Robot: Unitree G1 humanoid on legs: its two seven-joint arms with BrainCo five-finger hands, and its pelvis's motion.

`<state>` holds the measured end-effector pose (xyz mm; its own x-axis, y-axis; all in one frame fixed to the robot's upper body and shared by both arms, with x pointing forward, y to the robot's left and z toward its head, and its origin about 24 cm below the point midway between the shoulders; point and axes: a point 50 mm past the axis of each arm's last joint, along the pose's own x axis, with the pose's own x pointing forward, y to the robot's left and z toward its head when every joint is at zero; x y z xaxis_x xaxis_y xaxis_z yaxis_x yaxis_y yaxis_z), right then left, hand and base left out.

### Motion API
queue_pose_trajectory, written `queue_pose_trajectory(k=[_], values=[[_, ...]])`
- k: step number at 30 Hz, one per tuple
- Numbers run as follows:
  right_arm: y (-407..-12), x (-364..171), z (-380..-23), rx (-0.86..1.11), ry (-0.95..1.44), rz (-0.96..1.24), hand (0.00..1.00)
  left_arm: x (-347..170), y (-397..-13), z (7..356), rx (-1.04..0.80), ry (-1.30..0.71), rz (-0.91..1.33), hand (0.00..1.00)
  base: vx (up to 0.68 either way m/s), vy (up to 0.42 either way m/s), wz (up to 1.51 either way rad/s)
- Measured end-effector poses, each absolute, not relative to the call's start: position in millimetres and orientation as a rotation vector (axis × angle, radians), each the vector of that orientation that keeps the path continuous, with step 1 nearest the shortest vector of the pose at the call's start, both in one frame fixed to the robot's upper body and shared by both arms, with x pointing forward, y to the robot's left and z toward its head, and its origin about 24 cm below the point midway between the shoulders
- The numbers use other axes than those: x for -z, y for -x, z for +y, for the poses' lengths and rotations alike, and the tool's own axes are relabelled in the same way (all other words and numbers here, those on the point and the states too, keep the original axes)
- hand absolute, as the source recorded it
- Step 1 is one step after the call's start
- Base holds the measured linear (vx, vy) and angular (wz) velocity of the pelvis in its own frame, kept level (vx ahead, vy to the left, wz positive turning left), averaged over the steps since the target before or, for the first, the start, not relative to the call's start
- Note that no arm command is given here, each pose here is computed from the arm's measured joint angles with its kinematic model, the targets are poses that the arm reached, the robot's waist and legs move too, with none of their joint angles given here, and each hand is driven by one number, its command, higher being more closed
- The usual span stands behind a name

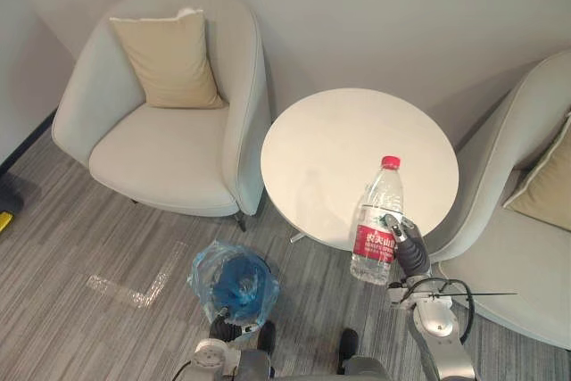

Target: Gather rubbish on tea table into small bin, then transfer packed bag to large trash can.

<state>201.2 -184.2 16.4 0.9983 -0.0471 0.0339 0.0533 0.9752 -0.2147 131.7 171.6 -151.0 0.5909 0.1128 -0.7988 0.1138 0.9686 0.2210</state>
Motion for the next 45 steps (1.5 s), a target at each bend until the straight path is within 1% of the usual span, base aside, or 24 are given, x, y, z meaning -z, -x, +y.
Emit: queue_pose_trajectory(k=[6,10,13,14,16,17,18,21,24,26,34,36,37,40,42,45], values=[[-199.5,-13.1,-170.8,-0.007,0.214,-0.020,1.00,152.9,-127.5,172.5,0.002,-0.267,0.958,0.00,-0.02,-0.010,0.21],[-206.6,-18.6,-168.8,0.005,0.216,-0.050,1.00,149.2,-134.7,165.4,0.007,-0.247,0.919,0.00,-0.08,-0.012,0.59],[-213.2,-23.9,-167.8,0.013,0.213,-0.076,1.00,149.0,-135.4,162.9,0.025,-0.264,0.915,0.00,-0.08,-0.006,0.40],[-213.5,-24.2,-167.3,0.019,0.206,-0.077,1.00,149.9,-133.4,166.7,0.029,-0.286,0.925,0.00,-0.04,-0.006,1.08],[-215.5,-28.0,-180.9,0.105,0.200,-0.094,1.00,149.7,-138.7,160.2,0.084,-0.331,0.923,0.00,0.05,0.011,1.23],[-214.8,-28.8,-193.8,0.156,0.217,-0.088,1.00,151.1,-134.7,150.8,0.113,-0.324,0.925,0.00,0.06,0.080,0.79],[-216.5,-29.0,-197.4,0.173,0.220,-0.087,1.00,151.9,-132.4,149.6,0.118,-0.326,0.929,0.00,0.03,0.116,0.59],[-221.6,-15.4,-190.0,0.165,0.195,-0.030,1.00,150.7,-133.6,157.1,0.117,-0.356,0.920,0.00,-0.01,0.071,0.28],[-218.4,-1.5,-172.3,0.119,0.150,0.028,1.00,150.2,-133.8,164.8,0.106,-0.372,0.921,0.00,0.00,0.099,0.26],[-214.1,4.4,-167.8,0.099,0.141,0.055,1.00,150.4,-133.1,167.0,0.103,-0.377,0.925,0.00,-0.03,0.085,0.63],[-211.2,10.2,-173.6,0.083,0.165,0.093,1.00,149.6,-135.0,177.5,0.053,-0.370,0.932,0.00,0.06,-0.013,0.68],[-205.8,14.3,-172.6,0.087,0.138,0.113,1.00,147.3,-139.2,190.0,0.031,-0.395,0.927,0.00,0.10,-0.141,1.22],[-205.3,16.1,-173.5,0.085,0.140,0.124,1.00,147.3,-139.6,190.5,0.028,-0.395,0.930,0.00,0.17,-0.164,0.88],[-207.0,12.6,-181.3,0.104,0.146,0.111,1.00,149.8,-136.9,177.0,0.033,-0.345,0.938,0.00,0.18,-0.085,0.49],[-203.1,15.9,-186.1,0.128,0.144,0.131,1.00,150.4,-136.5,173.3,0.012,-0.308,0.942,0.00,0.13,-0.007,0.51],[-199.6,19.1,-185.9,0.138,0.129,0.149,1.00,149.5,-137.3,174.7,0.006,-0.306,0.936,0.00,0.11,-0.001,0.43]])
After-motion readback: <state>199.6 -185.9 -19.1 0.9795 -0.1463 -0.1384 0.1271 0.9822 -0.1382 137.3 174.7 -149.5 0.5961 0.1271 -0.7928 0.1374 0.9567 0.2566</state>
